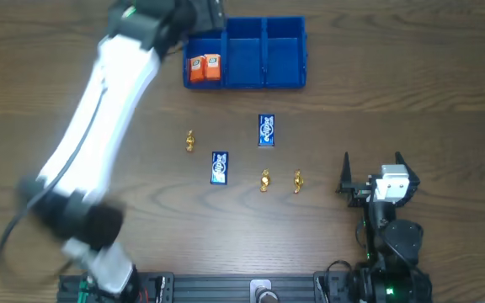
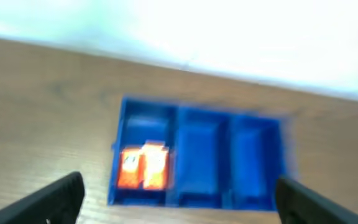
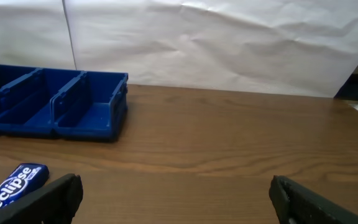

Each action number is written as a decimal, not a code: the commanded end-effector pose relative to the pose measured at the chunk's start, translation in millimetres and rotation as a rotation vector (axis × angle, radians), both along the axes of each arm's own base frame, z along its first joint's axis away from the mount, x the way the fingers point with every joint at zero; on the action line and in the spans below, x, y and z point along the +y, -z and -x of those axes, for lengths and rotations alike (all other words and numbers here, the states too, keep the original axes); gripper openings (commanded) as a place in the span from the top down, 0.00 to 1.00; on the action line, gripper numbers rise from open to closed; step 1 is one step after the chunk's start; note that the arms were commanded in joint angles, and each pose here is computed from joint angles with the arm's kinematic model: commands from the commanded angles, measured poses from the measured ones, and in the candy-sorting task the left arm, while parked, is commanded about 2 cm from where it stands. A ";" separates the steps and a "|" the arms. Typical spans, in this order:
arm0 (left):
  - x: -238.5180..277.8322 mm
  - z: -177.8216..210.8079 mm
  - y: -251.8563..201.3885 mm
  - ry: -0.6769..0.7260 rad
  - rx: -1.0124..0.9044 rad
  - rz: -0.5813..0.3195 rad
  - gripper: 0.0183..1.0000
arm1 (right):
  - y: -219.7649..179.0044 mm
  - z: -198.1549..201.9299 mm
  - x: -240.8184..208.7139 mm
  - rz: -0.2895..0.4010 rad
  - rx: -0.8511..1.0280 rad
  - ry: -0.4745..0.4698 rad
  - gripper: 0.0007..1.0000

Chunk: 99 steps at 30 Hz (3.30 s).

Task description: Sort Candies Into Trays

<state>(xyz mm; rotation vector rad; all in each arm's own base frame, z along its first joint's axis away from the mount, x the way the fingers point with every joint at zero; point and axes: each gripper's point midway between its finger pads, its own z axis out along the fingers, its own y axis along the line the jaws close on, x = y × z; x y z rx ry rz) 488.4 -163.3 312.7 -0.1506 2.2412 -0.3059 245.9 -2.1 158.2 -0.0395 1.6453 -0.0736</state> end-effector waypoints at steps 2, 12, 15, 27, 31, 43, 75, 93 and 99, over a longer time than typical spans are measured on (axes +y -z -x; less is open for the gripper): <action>54.4 72.6 -44.3 -0.035 -0.233 -0.022 0.00 | 1.0 0.1 0.0 0.011 0.000 -0.002 0.00; 156.0 216.5 -17.8 -0.219 -0.477 -0.016 0.00 | 1.1 0.1 0.0 0.011 0.001 -0.002 0.00; 165.3 244.4 4.8 -0.238 -0.558 -0.014 0.00 | 1.0 0.1 0.0 0.011 0.000 -0.002 0.00; 153.2 252.1 95.5 -0.139 -0.652 0.020 0.00 | 1.0 0.1 0.0 0.011 0.000 -0.002 0.00; 152.7 251.5 116.3 -0.129 -0.628 0.022 0.00 | 1.1 0.1 0.0 0.011 0.001 -0.002 0.00; 148.3 245.0 175.4 -0.110 -0.508 0.017 0.00 | 1.0 0.1 0.0 0.011 0.000 -0.002 0.00; 137.8 245.9 175.6 -0.061 -0.509 0.010 0.00 | -4.1 -0.2 0.1 0.011 -0.021 -0.003 0.00; 137.8 245.9 175.6 -0.061 -0.509 0.010 0.00 | -51.1 -9.9 24.5 -0.187 0.048 -0.125 0.00; 137.8 245.9 175.6 -0.061 -0.509 0.010 0.00 | -86.3 -32.7 55.0 -0.244 0.234 -0.280 0.00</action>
